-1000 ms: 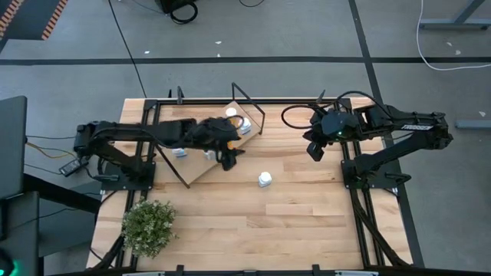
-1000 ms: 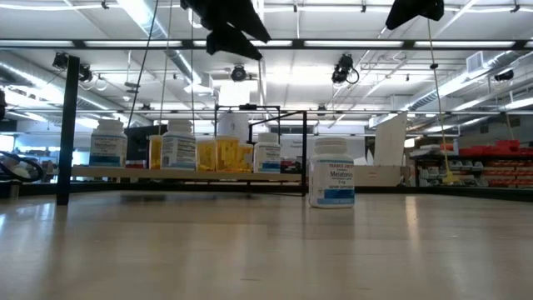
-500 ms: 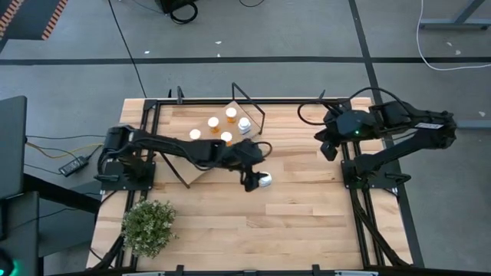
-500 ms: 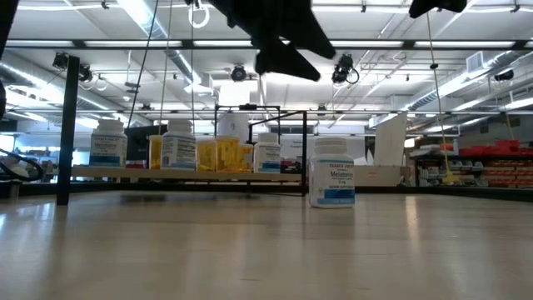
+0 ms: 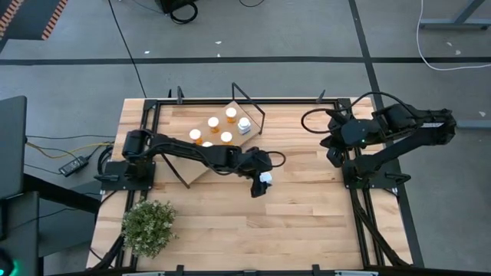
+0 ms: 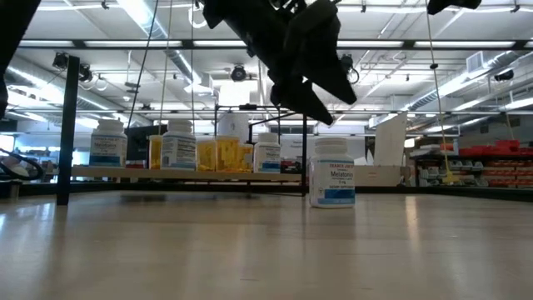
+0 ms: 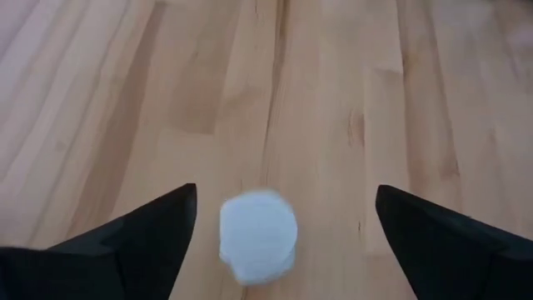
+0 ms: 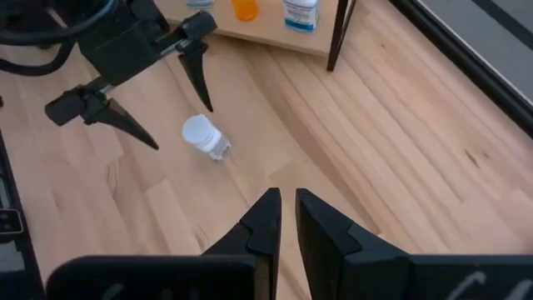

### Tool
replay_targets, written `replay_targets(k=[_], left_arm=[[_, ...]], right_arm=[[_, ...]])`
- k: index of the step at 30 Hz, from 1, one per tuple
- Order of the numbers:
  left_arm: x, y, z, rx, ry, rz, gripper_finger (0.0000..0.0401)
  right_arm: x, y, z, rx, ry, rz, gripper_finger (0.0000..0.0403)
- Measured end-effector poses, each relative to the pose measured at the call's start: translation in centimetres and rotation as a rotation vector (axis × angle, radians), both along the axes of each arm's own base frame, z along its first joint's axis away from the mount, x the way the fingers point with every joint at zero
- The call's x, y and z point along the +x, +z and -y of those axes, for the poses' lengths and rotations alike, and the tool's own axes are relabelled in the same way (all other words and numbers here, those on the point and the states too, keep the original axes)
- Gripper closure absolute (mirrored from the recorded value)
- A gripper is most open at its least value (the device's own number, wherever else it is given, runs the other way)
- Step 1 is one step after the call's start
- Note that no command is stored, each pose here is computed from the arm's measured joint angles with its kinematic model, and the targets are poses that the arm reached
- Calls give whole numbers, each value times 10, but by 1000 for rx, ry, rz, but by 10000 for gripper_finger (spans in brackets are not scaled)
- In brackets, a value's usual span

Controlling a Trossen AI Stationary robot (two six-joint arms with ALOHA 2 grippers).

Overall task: Pick and place medicine bottles onto shelf by color
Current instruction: Put the white pill bottle on the shelf

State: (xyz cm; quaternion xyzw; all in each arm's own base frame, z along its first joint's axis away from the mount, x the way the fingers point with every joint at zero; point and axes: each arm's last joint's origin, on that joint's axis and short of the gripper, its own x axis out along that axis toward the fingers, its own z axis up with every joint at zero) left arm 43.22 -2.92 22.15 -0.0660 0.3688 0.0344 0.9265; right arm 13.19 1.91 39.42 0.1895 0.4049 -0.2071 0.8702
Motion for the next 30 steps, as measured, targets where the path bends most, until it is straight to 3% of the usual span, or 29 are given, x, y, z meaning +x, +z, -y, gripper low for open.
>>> replay_targets(k=[14,30], left_arm=[[5,-31,0,24,0,-101,21],[6,-33,0,58,0,-99,52]], right_arm=[[0,0,0,-28,-19,5,356],[0,0,0,-5,-51,10,355]])
